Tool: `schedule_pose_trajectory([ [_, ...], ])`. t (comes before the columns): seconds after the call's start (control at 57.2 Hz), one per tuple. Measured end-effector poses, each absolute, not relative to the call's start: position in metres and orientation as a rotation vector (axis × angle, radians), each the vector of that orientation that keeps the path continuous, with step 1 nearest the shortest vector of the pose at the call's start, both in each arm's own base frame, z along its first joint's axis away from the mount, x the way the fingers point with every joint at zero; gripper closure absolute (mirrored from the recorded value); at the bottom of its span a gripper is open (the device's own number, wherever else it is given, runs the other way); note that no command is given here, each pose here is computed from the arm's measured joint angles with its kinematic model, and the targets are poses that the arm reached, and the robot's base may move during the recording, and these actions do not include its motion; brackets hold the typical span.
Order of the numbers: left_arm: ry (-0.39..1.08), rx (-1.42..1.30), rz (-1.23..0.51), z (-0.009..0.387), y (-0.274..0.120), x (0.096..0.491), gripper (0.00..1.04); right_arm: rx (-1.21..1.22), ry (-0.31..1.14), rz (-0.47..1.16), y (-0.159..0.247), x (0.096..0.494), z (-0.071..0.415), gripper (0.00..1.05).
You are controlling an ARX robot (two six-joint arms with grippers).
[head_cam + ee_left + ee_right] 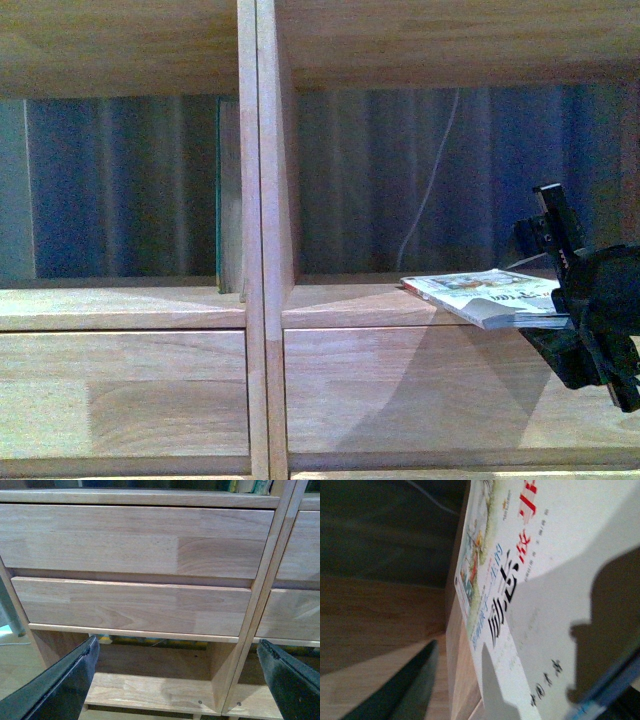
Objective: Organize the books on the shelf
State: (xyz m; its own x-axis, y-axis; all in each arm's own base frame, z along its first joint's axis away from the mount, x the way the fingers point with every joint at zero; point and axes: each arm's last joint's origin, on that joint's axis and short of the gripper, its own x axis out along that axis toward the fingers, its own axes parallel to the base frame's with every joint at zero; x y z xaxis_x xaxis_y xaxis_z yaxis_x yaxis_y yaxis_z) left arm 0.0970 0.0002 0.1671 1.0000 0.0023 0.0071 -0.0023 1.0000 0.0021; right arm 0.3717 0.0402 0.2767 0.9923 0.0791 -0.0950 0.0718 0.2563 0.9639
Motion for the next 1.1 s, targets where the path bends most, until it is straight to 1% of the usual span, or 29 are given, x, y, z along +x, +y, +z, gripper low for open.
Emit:
schedule_pose_trajectory([
  [0.175,-0.007,0.002,0.002,0.167,0.000,0.097,0.07,1.305,0.129,-0.025,0.044,0.382,0.275,0.65],
  [0.384,-0.007,0.002,0.002,0.167,0.000,0.097,0.07,1.301,0.117,0.003,0.048,0.387,0.275,0.95],
  [0.472,-0.007,0.002,0.002,0.167,0.000,0.097,0.07,1.304,0.108,0.031,0.048,0.385,0.274,0.97],
  [0.524,-0.035,-0.043,-0.089,0.170,0.001,0.098,0.07,1.305,0.108,0.051,0.047,0.381,0.271,0.97],
  [0.559,-0.059,-0.076,-0.202,0.174,0.002,0.099,0.07,1.306,0.108,0.059,0.046,0.379,0.270,0.97],
  [0.594,-0.067,-0.109,-0.279,0.176,0.004,0.100,0.07,1.308,0.104,0.069,0.044,0.376,0.268,0.97],
  [0.664,-0.062,-0.142,-0.376,0.180,0.009,0.103,0.07,1.309,0.105,0.097,0.042,0.369,0.268,0.97],
  [0.734,-0.038,-0.152,-0.416,0.184,0.012,0.107,0.07,1.308,0.095,0.127,0.036,0.361,0.270,0.97],
  [0.804,0.021,-0.176,-0.432,0.191,0.016,0.116,0.07,1.302,0.076,0.164,0.032,0.351,0.275,0.97],
  [0.926,0.097,-0.244,-0.448,0.202,0.026,0.145,0.07,1.284,0.040,0.251,0.027,0.335,0.288,0.97],
  [1.101,0.127,-0.395,-0.489,0.218,0.039,0.192,0.07,1.238,0.011,0.374,0.032,0.321,0.302,0.97],
])
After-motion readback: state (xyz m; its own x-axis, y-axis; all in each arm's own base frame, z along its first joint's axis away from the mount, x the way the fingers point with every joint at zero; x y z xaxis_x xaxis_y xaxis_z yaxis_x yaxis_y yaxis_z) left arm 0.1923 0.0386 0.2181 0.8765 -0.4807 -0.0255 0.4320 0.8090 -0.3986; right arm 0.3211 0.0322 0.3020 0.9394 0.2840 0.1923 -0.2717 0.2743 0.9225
